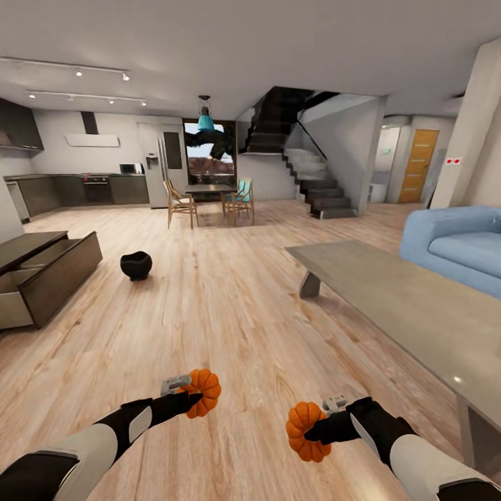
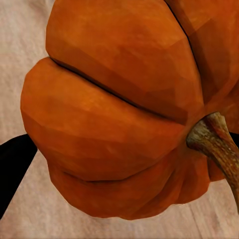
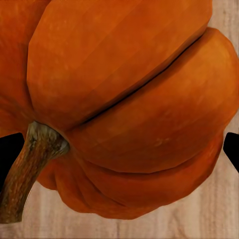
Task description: Place each of the two pumpkins and all three candles from the living room inside a cabinet in the living room (use any cabinet), then make sure every cabinet is closed, and position the cauldron so it is next to a table in the living room.
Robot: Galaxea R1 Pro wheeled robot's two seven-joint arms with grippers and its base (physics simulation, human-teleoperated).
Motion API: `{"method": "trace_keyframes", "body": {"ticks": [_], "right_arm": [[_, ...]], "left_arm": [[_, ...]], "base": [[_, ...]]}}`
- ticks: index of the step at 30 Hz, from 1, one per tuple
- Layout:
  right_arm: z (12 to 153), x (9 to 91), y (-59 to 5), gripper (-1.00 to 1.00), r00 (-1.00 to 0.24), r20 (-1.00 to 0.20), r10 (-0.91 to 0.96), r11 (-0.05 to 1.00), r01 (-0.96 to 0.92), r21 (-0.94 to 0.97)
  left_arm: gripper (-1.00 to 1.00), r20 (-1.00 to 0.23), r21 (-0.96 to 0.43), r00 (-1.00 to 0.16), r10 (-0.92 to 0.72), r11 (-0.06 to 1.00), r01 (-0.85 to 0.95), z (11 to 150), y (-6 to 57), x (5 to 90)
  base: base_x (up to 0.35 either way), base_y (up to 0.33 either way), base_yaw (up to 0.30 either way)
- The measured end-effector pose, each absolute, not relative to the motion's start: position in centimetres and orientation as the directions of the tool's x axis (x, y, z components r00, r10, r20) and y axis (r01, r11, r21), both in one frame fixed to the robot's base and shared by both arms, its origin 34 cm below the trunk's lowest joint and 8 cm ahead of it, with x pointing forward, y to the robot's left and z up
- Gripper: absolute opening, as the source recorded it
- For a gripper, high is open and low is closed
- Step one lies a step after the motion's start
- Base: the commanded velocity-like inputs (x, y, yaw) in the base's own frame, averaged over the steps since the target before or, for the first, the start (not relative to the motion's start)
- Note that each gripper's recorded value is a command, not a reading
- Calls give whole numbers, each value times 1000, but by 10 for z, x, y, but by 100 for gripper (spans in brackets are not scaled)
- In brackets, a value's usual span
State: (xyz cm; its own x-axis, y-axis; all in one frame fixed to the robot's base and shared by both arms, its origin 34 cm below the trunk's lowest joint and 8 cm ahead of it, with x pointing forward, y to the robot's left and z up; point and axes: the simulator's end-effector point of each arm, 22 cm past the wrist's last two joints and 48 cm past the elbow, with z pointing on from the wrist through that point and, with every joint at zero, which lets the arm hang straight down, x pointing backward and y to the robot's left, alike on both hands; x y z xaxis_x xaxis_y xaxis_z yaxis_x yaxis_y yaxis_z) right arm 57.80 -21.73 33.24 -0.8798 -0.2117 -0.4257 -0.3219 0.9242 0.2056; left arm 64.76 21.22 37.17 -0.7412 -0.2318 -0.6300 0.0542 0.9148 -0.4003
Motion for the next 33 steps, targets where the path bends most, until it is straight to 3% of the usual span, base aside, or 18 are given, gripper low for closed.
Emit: {"method": "trace_keyframes", "body": {"ticks": [20, 33], "right_arm": [[332, 578, -217, -100, -880, -425, -212, 924, -322, 206], [323, 574, -217, -100, -888, -409, -212, 924, -318, 212]], "left_arm": [[-100, -630, -399, -742, -231, 915, 54, 371, 212, 647], [-100, -617, -400, -753, -230, 915, 47, 361, 212, 645]], "base": [[301, 130, 2], [301, 129, 94]]}}
